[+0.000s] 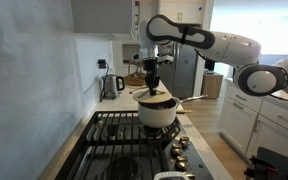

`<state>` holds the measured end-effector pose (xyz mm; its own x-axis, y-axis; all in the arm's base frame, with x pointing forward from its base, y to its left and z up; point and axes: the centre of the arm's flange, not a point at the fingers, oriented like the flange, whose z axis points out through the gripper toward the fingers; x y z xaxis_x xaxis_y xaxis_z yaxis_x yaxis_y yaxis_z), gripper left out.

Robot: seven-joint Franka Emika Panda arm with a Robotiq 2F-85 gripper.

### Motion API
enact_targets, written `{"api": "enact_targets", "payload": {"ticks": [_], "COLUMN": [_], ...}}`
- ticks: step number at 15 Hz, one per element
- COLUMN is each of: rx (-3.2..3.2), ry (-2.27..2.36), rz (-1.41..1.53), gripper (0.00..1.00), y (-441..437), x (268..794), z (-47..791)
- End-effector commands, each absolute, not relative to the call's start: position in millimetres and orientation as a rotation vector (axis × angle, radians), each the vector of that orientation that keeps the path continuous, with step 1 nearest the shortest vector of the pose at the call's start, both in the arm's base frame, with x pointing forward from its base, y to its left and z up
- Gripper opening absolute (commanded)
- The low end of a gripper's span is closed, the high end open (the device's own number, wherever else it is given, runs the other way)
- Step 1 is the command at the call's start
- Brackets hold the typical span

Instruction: Pick the lid on the stove and put it on the uncovered pot

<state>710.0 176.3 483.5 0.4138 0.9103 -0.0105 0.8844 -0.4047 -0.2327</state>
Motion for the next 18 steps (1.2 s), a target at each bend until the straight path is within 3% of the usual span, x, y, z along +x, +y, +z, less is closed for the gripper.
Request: {"api": "enact_targets", "payload": {"ticks": [1,18], "rx": [-2.475,-2.469], "ry": [-1.589,-1.589], "rz": [0.205,0.334], "gripper": [0.06,0.06], "y": [166,159], "x": [687,676], "z": [487,473]}}
